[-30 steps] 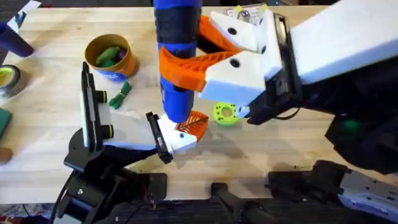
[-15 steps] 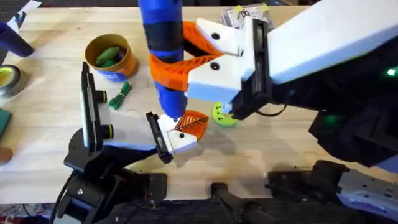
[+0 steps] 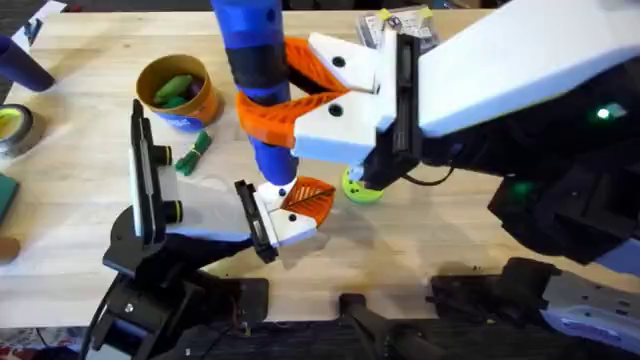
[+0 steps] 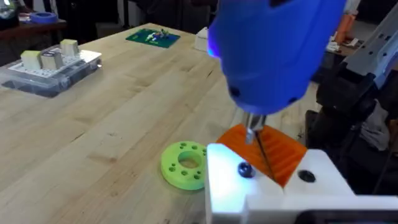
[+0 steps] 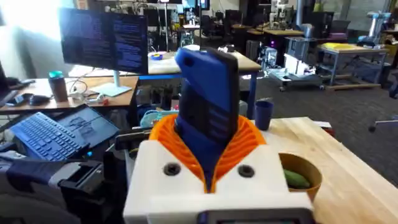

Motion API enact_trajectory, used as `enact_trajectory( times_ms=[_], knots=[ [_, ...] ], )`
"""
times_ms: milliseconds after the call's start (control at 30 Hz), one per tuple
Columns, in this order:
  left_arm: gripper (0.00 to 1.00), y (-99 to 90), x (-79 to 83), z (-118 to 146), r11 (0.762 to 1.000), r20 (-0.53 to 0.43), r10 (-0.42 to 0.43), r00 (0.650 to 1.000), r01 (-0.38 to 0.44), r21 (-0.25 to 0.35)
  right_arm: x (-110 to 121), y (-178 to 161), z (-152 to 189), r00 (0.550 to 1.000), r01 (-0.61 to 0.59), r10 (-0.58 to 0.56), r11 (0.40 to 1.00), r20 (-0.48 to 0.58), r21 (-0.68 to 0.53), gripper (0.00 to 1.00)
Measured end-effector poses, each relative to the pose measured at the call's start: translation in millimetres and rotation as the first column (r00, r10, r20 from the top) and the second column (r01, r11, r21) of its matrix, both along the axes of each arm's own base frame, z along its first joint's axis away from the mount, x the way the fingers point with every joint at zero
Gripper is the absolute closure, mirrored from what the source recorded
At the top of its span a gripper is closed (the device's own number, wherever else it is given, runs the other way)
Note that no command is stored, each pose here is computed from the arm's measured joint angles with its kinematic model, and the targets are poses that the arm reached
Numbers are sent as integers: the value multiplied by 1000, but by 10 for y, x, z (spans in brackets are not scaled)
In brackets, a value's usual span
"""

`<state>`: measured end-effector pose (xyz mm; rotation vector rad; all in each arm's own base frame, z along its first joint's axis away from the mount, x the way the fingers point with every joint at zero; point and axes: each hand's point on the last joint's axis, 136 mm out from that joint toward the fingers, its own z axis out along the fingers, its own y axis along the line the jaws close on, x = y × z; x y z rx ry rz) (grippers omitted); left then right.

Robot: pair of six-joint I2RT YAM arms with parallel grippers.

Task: Pick up the gripper from the table and insert it into the empty holder that is missing its gripper. Then pick up a screw, insert it into the mounting hole, and use the screwdriver to tighten it. Finally, clean up the table by picking up the vegetable and placing it into the bucket.

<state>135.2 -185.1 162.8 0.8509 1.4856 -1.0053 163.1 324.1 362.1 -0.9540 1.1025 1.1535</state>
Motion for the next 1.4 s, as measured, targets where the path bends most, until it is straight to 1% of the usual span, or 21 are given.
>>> enact_trajectory(
  times_ms=[467,1400],
  knots=[
    [988,0,0,0,1000,0,0,1000,0,0,-22,35,-25,1000,-9,9,1000,-1,-5,975],
    [988,0,0,-2,1000,-2,0,1000,0,0,43,113,-213,999,-10,7,998,-45,-55,975]
  ],
)
